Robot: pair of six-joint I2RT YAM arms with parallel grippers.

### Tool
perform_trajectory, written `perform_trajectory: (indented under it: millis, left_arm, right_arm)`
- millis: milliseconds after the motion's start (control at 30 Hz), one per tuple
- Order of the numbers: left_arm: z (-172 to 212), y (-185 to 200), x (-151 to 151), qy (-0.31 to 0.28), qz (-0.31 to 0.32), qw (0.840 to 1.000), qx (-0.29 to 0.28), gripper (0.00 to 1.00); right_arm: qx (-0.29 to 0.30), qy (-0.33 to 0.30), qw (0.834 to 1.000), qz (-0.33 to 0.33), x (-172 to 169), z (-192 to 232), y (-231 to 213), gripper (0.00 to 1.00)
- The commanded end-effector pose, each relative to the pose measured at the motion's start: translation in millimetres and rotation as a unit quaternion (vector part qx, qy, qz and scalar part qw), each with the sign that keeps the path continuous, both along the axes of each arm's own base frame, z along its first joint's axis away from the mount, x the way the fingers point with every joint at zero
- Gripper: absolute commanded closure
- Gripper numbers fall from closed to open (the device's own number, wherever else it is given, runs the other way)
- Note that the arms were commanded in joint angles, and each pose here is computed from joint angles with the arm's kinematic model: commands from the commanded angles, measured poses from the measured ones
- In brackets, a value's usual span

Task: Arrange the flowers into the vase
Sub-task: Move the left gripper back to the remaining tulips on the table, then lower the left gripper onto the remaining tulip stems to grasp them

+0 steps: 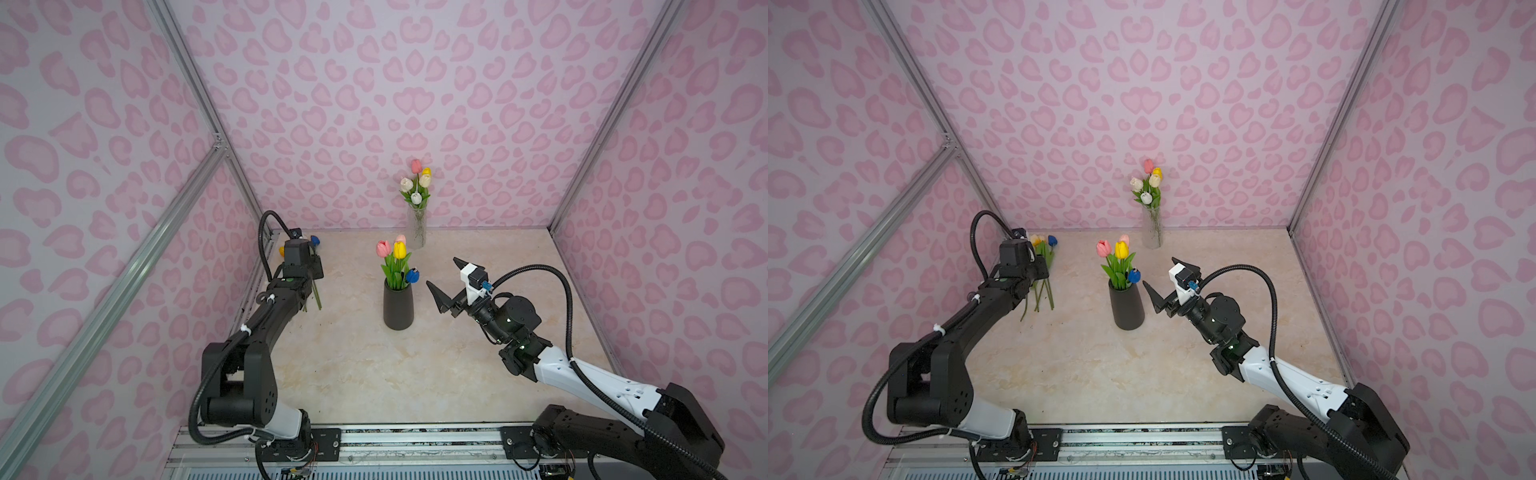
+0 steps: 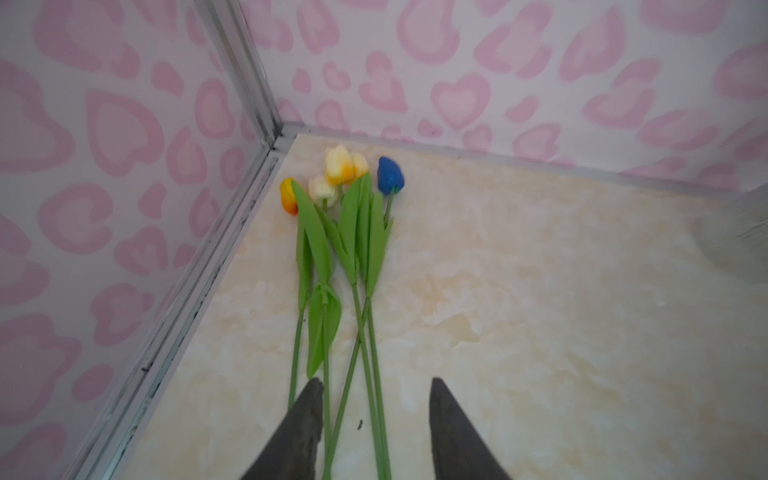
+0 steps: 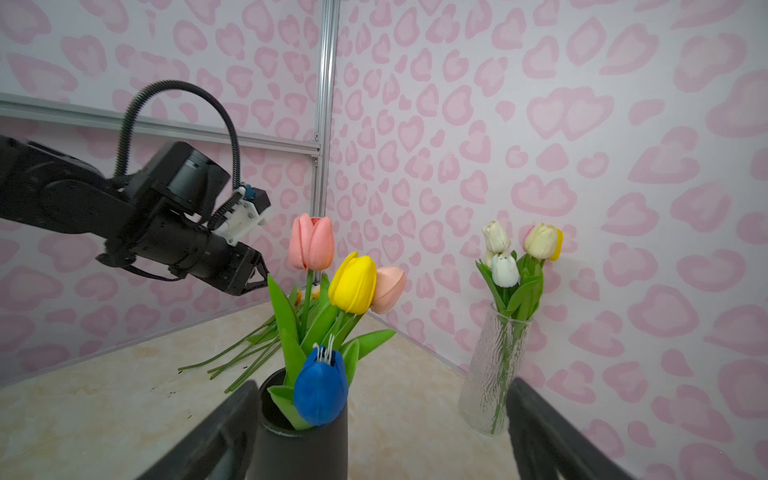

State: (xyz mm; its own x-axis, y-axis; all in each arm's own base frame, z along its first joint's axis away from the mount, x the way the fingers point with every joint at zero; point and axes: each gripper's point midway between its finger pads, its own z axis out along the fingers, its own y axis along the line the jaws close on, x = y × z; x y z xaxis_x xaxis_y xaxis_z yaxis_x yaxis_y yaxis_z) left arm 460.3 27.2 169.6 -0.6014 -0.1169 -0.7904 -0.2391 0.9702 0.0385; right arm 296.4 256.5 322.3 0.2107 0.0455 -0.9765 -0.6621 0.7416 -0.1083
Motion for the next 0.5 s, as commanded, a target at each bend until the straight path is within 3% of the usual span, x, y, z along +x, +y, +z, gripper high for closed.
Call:
perform_trajectory:
  millis: [0,167,200,467]
  left_arm:
    - [-49,20,-10,0.136,0.024,0.990,0.012,0.60]
    - [-91,23,6,0.235,0.008,0.972,0.014,0.63]
    - [-96,23,7,0.247,0.007,0.969,0.015,0.67]
    - [-126,27,21,0.311,-0.017,0.950,0.015,0.69]
  right_arm:
    - [0.021,-0.006,0.999,0.030,-7,8,6,0.08]
    - [0.016,-0.002,1.000,0.021,-4,5,5,0.08]
    - [0.017,-0.003,1.000,0.018,-4,5,4,0.08]
    - [0.015,-0.006,1.000,0.016,-3,3,4,0.08]
